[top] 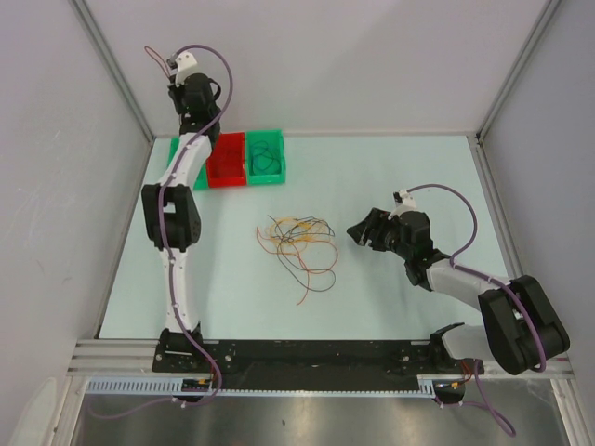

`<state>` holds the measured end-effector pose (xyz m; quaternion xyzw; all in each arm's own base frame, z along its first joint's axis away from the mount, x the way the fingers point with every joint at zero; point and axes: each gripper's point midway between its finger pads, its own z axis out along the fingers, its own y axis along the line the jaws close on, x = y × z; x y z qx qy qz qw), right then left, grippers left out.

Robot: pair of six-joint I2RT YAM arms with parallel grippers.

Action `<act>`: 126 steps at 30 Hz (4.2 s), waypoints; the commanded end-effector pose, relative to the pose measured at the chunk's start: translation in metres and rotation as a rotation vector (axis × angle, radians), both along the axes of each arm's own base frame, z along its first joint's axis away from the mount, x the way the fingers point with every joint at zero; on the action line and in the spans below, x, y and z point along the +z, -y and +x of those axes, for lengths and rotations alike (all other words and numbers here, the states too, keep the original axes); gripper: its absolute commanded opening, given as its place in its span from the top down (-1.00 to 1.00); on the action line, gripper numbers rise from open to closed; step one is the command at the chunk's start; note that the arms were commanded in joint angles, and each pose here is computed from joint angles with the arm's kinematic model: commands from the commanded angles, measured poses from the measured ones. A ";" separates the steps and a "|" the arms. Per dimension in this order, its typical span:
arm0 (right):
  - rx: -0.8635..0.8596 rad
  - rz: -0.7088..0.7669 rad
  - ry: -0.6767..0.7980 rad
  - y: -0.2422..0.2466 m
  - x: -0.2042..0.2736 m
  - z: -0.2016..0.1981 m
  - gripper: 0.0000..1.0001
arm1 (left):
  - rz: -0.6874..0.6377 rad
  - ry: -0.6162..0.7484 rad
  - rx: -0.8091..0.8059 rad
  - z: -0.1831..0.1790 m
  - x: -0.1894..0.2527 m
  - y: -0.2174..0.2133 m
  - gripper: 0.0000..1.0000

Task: Untangle the cables
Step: Place the cable in the bin.

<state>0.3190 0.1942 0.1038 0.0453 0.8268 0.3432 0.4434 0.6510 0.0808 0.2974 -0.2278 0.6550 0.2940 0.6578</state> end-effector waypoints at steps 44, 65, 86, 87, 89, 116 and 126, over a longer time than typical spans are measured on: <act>0.010 0.051 0.042 0.000 0.010 0.004 -0.48 | -0.176 0.034 -0.038 -0.007 -0.088 0.071 0.99; 0.007 0.062 0.044 0.002 0.011 0.004 -0.47 | -0.351 -0.194 -0.316 -0.020 -0.153 0.121 0.99; 0.012 0.067 0.044 0.002 0.011 0.004 -0.47 | -0.753 -0.507 -0.595 -0.032 -0.201 0.155 0.99; 0.012 0.067 0.042 0.002 0.010 0.004 -0.47 | -0.759 -0.504 -0.592 -0.032 -0.201 0.154 0.99; 0.014 0.068 0.043 0.002 0.011 0.004 -0.47 | -0.799 -0.516 -0.612 -0.033 -0.199 0.157 0.99; 0.016 0.077 0.040 0.002 0.011 0.005 -0.48 | -1.093 -0.564 -0.689 -0.034 -0.217 0.161 0.67; 0.014 0.072 0.038 0.003 0.009 0.004 -0.47 | -1.030 -0.537 -0.681 -0.039 -0.188 0.152 0.19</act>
